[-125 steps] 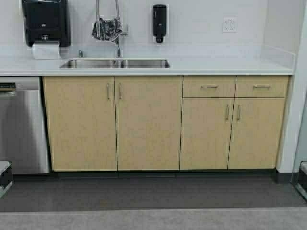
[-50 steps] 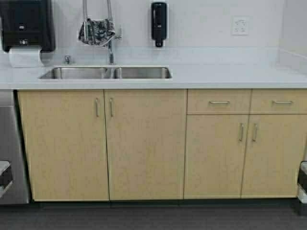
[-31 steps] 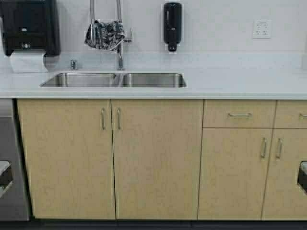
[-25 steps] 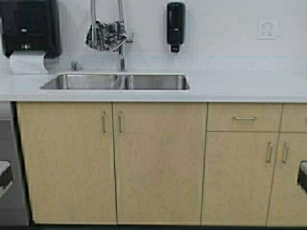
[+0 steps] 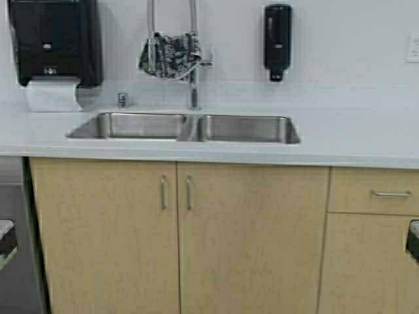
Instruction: Get the cloth and wipe up the spill under the wine glass
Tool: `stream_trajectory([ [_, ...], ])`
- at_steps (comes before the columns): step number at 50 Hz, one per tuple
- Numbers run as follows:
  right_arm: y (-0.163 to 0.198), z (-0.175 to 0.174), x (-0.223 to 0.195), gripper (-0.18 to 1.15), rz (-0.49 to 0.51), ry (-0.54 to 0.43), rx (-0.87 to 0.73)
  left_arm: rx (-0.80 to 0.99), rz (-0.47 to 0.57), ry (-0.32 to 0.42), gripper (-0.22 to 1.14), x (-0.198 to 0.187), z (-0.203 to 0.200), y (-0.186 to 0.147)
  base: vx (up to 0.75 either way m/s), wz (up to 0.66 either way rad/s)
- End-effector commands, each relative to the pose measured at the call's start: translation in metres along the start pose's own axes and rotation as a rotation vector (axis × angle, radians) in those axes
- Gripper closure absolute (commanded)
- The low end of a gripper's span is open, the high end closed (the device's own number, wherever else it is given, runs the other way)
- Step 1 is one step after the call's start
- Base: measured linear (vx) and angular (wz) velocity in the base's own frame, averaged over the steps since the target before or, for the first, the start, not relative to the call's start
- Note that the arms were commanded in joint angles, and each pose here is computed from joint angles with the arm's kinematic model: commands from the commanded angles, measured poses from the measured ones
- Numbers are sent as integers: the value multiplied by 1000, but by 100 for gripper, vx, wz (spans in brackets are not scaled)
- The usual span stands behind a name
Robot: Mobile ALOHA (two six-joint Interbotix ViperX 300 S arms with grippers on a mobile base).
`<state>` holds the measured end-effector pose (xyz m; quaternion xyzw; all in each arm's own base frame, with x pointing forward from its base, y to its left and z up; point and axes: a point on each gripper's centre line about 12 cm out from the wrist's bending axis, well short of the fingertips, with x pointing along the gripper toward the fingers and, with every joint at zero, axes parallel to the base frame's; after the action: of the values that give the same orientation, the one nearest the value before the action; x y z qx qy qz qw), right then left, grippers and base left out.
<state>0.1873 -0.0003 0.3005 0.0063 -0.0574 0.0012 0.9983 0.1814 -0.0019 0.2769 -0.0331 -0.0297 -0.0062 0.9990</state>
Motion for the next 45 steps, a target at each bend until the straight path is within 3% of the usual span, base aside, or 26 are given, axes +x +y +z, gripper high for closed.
stream_trajectory([
  [1, 1, 9, 3, 91, 4, -32, -1, 0, -1, -18, 89, 1, 5, 0, 38, 20],
  [45, 16, 8, 7, 91, 86, -12, -20, 0, -3, -40, 89, -3, 5, 0, 35, 13],
])
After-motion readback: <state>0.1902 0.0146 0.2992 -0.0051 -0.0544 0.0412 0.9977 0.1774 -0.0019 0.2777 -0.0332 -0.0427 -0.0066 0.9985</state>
